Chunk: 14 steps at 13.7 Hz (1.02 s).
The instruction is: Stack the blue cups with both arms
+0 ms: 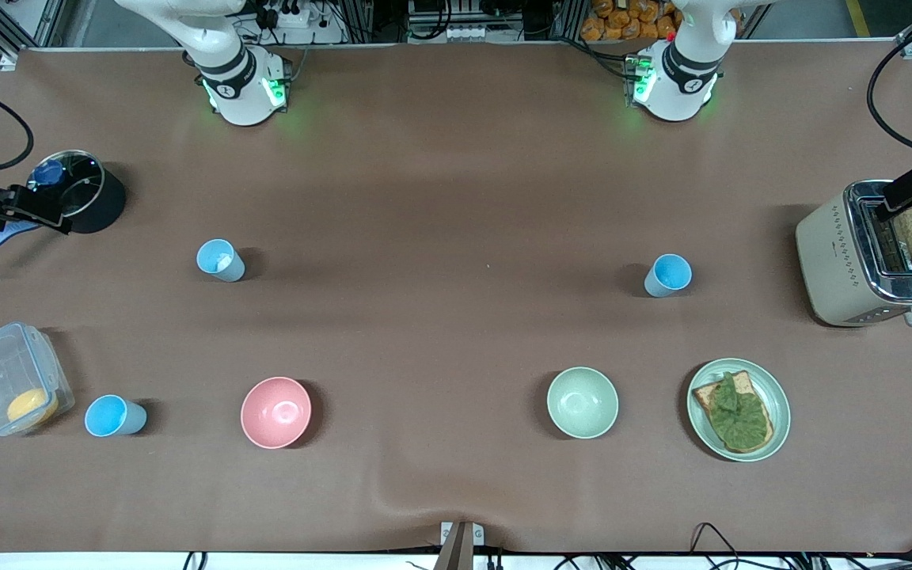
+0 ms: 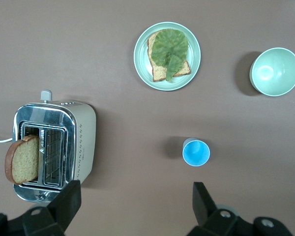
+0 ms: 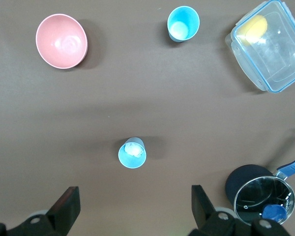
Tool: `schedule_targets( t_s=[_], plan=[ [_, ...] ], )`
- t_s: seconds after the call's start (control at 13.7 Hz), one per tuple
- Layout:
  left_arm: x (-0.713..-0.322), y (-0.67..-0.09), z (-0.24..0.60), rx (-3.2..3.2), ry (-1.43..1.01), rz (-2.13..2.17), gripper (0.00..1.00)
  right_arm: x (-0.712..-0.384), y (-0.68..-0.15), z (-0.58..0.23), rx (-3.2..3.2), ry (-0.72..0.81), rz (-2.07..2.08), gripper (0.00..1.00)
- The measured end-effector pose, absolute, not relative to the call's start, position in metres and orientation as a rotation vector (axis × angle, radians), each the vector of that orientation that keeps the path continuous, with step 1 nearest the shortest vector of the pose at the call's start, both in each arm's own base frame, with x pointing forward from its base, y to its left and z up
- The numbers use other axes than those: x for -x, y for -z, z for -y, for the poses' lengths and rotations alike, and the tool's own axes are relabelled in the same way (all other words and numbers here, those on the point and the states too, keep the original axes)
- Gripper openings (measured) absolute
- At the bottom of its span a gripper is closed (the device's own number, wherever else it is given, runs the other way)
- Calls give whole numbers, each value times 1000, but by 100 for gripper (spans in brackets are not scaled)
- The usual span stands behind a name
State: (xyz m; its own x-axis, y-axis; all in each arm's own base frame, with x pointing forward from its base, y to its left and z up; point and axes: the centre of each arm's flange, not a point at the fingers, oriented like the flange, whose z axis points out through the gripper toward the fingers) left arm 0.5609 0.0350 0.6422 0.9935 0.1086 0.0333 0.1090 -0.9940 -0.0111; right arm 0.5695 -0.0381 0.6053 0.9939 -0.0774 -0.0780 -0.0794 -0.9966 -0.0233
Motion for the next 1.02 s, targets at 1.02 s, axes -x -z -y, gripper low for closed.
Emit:
schedule_targets(
  t_s=[1.02],
  plan=[
    [-561,-652,-34,3121,127,169,100,-575,-570,30,3111,-123,-101,100]
  ],
)
